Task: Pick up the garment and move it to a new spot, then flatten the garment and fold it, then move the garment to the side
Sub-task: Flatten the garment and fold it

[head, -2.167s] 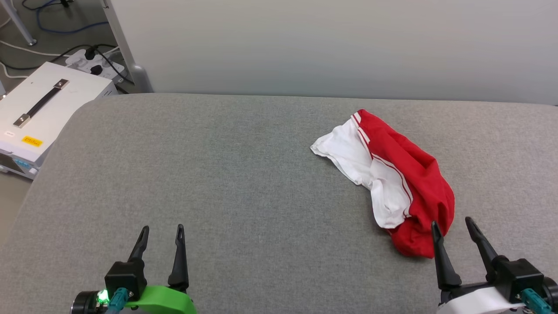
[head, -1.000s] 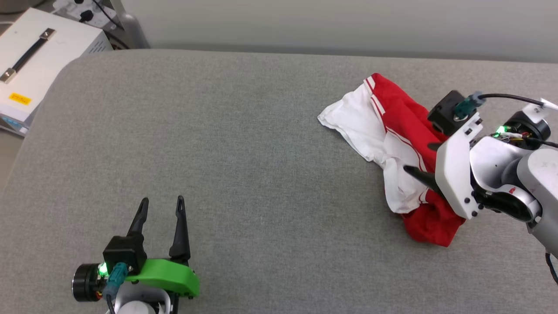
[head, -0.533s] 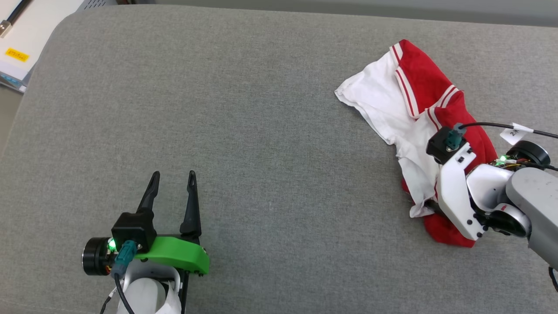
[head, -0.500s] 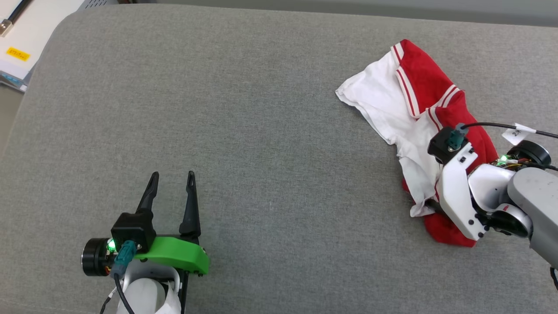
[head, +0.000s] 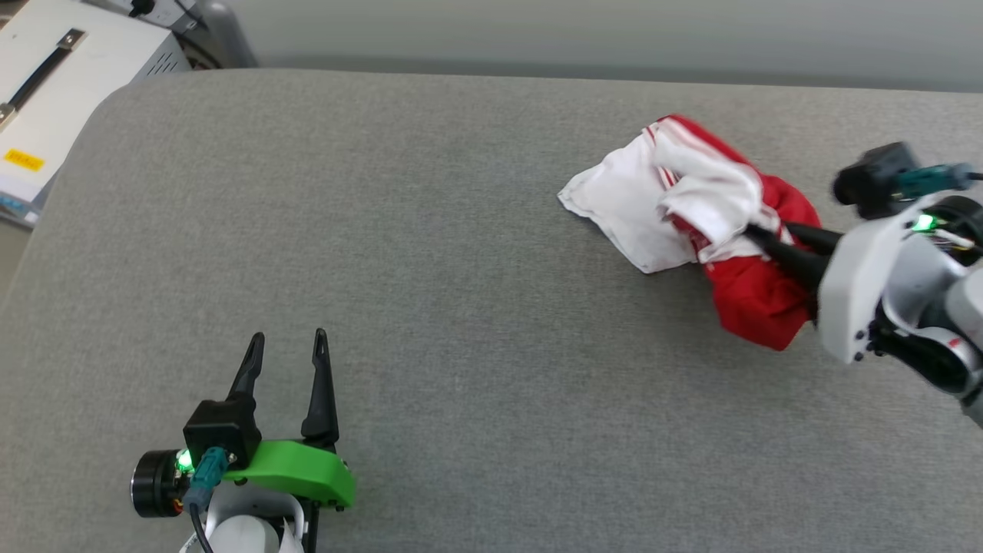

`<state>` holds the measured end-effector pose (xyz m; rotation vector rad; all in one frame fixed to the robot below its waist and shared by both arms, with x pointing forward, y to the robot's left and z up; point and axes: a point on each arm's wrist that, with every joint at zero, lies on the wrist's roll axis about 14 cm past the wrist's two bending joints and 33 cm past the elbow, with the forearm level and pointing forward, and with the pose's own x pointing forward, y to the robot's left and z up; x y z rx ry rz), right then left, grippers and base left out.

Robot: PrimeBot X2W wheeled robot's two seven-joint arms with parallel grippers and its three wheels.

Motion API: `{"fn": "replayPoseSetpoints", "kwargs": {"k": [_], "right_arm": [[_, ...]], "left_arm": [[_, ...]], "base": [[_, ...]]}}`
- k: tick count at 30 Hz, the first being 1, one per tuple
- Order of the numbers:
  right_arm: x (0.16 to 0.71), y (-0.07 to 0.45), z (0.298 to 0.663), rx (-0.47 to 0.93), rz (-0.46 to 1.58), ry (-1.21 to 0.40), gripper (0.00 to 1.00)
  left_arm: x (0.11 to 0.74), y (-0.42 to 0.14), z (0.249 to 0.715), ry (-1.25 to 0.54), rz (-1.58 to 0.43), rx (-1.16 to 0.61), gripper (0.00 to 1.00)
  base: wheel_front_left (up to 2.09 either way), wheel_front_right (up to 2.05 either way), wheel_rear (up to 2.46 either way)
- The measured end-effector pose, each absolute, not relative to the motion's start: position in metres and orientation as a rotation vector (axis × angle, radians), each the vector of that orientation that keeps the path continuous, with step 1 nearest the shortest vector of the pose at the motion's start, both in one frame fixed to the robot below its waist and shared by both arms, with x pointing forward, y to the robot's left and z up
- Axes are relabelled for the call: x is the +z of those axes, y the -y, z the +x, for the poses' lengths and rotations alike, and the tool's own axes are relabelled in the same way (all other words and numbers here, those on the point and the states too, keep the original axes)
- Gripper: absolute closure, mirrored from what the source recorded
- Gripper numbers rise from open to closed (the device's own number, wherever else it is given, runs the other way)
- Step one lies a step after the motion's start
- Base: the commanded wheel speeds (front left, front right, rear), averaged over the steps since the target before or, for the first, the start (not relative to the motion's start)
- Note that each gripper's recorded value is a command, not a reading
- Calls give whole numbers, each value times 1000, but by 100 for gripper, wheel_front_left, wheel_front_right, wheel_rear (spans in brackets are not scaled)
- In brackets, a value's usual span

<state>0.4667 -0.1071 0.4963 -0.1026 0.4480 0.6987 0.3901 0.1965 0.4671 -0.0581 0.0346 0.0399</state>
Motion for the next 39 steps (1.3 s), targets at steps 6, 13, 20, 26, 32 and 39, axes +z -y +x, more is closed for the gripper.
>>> {"fn": "replayPoseSetpoints", "kwargs": {"k": [6,13,20,26,32,39], "right_arm": [[521,169,467,491,103,-311,100],[494,274,453,125,292,-270,100],[421,363,415,-273,416,-360,100],[385,377,390,-380,404,-464,97],[410,386,396,-376,341,-356,0],[497,402,426,-299,210,-119,0]], "left_arm": [[471,-184,392,-23,-65,3,0],[472,-176,395,-18,-67,-20,0],[461,-182,395,-50,-55,-5,0],[459,-184,394,-58,-54,2,0],[466,-184,391,-38,-48,2,0],[474,-186,381,-19,-46,6,0]], "base": [[0,0,0],[0,0,0],[0,0,0],[0,0,0],[0,0,0],[0,0,0]]}}
